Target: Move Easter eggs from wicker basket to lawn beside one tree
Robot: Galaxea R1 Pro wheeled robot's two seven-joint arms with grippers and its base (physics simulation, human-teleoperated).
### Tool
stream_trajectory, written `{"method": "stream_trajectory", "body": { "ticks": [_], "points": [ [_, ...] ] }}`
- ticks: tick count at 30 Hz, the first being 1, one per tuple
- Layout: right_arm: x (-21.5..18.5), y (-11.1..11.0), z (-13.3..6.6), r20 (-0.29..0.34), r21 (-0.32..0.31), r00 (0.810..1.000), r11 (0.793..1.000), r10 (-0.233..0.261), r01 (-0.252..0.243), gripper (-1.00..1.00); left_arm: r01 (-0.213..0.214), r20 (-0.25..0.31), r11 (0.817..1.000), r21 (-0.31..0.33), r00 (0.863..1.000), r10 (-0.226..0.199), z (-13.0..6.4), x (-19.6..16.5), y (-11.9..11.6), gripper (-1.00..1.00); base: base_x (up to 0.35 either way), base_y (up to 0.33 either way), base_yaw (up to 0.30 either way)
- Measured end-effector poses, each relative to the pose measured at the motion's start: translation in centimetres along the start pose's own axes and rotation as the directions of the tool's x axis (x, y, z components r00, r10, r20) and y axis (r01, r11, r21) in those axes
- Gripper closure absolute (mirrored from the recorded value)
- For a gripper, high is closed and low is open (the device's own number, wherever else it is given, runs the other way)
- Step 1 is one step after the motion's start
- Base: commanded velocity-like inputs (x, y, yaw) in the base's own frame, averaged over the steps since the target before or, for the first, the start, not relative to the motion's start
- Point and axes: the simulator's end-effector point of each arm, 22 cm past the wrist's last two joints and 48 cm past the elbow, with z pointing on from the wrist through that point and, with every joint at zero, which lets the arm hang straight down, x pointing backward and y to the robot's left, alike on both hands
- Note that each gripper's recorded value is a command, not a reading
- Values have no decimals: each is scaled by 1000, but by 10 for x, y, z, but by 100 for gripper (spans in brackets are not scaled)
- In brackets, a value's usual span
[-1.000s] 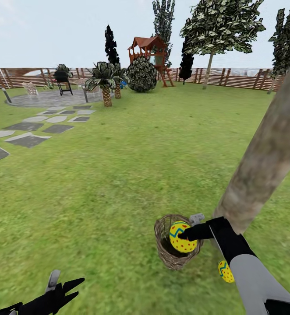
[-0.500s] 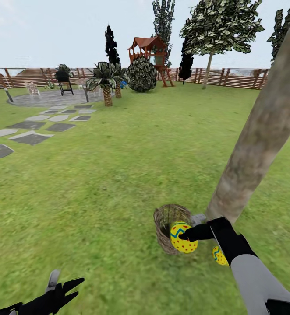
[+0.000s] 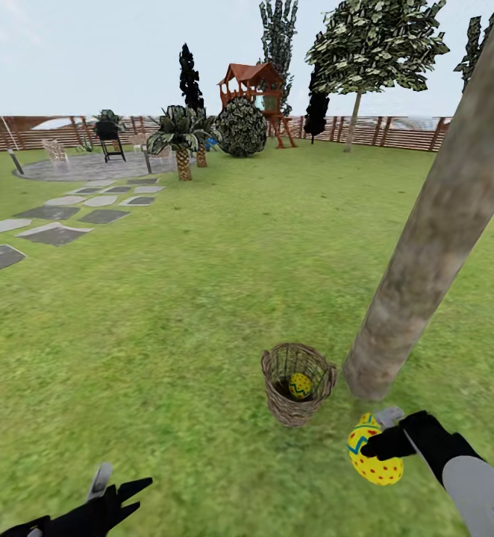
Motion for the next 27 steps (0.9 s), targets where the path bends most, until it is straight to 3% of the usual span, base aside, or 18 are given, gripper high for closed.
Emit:
{"method": "stream_trajectory", "body": {
  "ticks": [4, 7, 8, 10, 19, 23, 27],
  "points": [
    [6, -2, 3, -9, 13, 1000, 1000, 2, -1, 100, -2, -3, 1000, -24, 1000, 2, 0, 1, 5, -100, 0, 0, -35],
    [4, -12, 6, 28, 66, 999, 998, -21, 19, 100, -4, -13, 984, -176, 1000, 1, 11, 8, 34, -100, 0, 0, -235],
    [1, -19, 6, 44, 98, 999, 995, -29, 25, 100, -6, -13, 983, -184, 1000, 3, 15, 10, 34, -100, 0, 0, -273],
    [4, -22, 9, 49, 123, 998, 992, -33, 27, 100, -21, -14, 985, -170, 1000, 19, 25, 11, 26, -100, 0, 0, -276],
    [5, -21, 11, 70, 125, 996, 991, -47, 38, 100, -33, -24, 991, -133, 999, 30, 42, 16, 10, -100, 0, 0, -281],
    [-7, -43, 9, 145, 248, 986, 968, -79, 41, 100, -34, -36, 994, -104, 999, 31, 57, 26, -3, -100, 0, 0, -283],
    [-13, -47, 8, 185, 276, 978, 960, -94, 40, 100, -33, -42, 995, -90, 999, 29, 65, 31, -9, -100, 0, 0, -171]
  ]
}}
